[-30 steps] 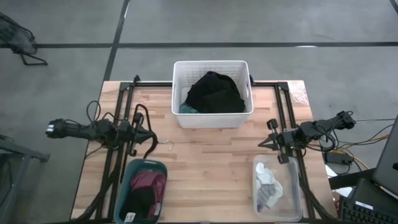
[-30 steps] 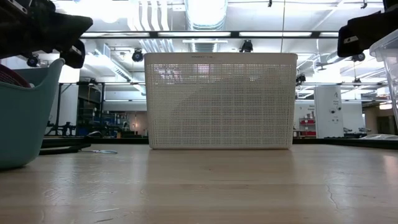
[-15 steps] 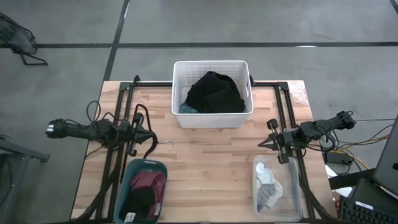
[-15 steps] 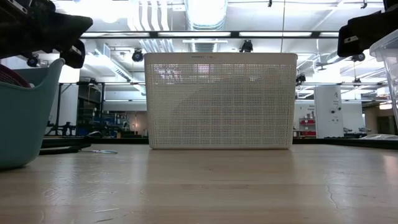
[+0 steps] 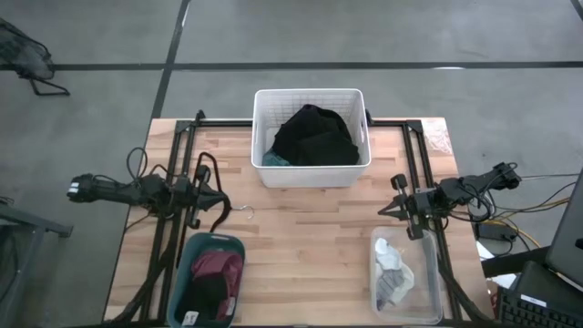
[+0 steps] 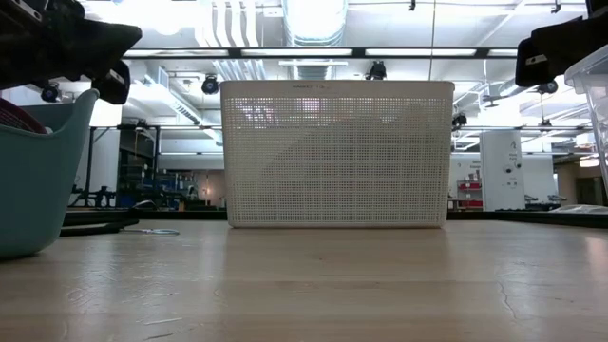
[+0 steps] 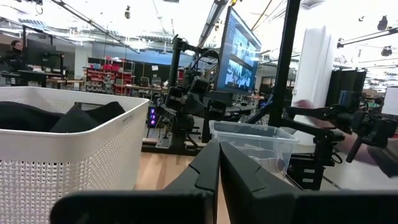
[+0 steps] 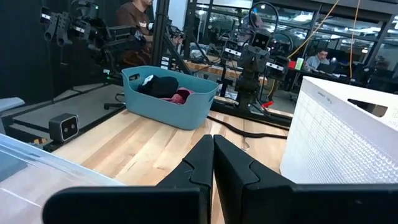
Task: Pick & Place Cloths
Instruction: Return to Home Position
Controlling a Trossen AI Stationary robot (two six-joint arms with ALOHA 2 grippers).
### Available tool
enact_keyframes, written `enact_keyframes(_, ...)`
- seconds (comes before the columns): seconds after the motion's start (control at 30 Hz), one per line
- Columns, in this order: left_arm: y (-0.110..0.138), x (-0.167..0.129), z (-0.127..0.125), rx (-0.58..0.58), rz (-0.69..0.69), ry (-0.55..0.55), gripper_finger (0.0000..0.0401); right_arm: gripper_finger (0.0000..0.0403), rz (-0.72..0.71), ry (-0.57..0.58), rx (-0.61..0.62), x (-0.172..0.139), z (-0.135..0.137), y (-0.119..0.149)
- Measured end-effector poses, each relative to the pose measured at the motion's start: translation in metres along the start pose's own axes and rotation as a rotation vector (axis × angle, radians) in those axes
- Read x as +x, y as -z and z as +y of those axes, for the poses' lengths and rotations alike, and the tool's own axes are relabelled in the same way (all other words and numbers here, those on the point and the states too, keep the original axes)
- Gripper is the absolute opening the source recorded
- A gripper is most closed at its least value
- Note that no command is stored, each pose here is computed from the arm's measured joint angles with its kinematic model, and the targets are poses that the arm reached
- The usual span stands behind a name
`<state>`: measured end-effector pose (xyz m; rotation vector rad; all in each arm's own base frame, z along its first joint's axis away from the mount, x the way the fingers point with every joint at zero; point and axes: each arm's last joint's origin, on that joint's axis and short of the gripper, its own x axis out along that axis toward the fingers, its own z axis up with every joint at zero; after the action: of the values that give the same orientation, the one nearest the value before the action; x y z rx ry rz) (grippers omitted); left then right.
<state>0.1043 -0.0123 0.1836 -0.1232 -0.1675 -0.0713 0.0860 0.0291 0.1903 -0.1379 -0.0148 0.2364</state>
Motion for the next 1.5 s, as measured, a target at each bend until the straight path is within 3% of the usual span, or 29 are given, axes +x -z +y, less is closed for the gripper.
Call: enact_keyframes(1.5, 0.0000, 0.0000, 0.0000, 0.000, 0.000, -0.001, 0.0017, 0.0008, 0.000, 0.000, 0.012, 0.0000, 0.0000, 0.0000)
